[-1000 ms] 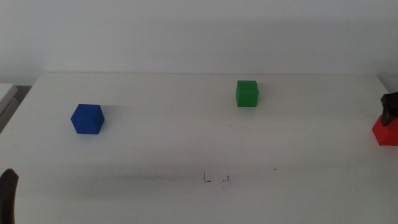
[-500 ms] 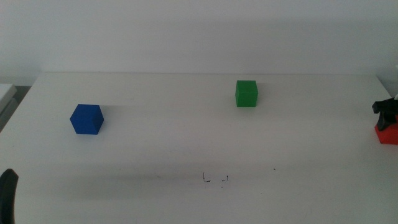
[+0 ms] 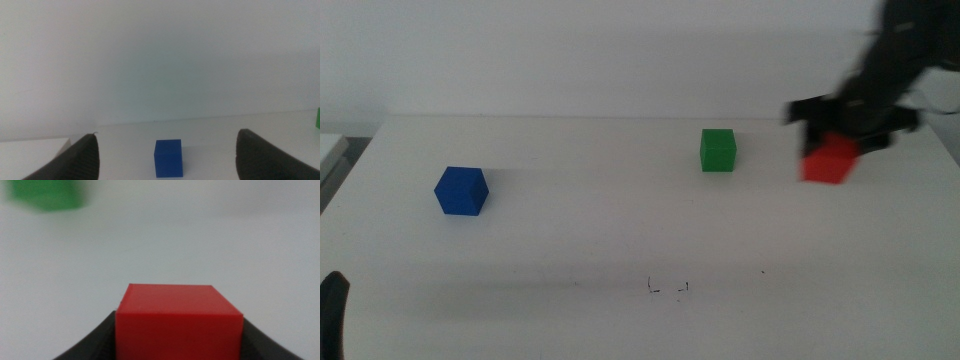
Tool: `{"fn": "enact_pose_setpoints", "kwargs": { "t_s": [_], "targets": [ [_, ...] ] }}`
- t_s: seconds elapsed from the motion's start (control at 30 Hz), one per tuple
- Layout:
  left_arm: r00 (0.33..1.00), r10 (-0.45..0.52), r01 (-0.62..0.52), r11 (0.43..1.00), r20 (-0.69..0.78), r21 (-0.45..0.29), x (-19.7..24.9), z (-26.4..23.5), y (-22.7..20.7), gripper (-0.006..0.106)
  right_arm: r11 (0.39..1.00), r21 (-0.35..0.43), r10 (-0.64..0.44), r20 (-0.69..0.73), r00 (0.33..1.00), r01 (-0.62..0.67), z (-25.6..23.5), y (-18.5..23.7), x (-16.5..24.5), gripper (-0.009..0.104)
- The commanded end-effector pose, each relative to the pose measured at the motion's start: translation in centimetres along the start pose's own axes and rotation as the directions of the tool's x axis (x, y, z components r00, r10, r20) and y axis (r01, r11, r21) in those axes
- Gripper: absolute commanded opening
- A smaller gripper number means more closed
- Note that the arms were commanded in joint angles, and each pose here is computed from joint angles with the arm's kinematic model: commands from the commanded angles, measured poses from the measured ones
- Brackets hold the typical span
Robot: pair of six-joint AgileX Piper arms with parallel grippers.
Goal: Stack red cubes first, then green, then blue cubes in a specific spot.
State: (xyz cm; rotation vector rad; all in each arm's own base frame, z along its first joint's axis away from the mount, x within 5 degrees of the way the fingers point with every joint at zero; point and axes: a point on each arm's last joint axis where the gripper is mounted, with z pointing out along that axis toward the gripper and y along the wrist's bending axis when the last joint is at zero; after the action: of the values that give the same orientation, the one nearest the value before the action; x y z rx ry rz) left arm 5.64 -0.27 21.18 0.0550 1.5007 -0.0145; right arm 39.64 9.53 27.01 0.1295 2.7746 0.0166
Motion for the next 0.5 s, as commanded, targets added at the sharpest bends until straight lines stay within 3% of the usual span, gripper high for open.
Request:
{"fn": "enact_pose_setpoints", "kwargs": {
  "t_s": [0.0, 0.1, 0.23, 0.47],
  "targets": [
    [1.0, -0.007, 0.007, 1.0, 0.013, 0.004, -0.1, 0.0, 0.0, 0.092, 1.0, 0.002, 0.005, 0.008, 1.0, -0.005, -0.6, 4.4, 1.7, 0.015],
    [1.0, -0.007, 0.007, 1.0, 0.013, 0.004, -0.1, 0.0, 0.0, 0.092, 0.996, -0.02, -0.084, 0.011, 0.996, 0.085, -0.6, 10.0, 4.6, 0.015],
    [1.0, -0.007, 0.007, 1.0, 0.013, 0.004, -0.1, 0.0, 0.0, 0.092, 0.993, -0.034, -0.117, 0.006, 0.993, 0.117, -0.2, 14.7, 7.9, 0.015],
    [1.0, -0.007, 0.007, 1.0, 0.013, 0.004, -0.1, 0.0, 0.0, 0.092, 0.999, -0.038, -0.03, -0.007, 1.0, 0.03, 0.3, 16.7, 9.9, 0.016]
  ]
}}
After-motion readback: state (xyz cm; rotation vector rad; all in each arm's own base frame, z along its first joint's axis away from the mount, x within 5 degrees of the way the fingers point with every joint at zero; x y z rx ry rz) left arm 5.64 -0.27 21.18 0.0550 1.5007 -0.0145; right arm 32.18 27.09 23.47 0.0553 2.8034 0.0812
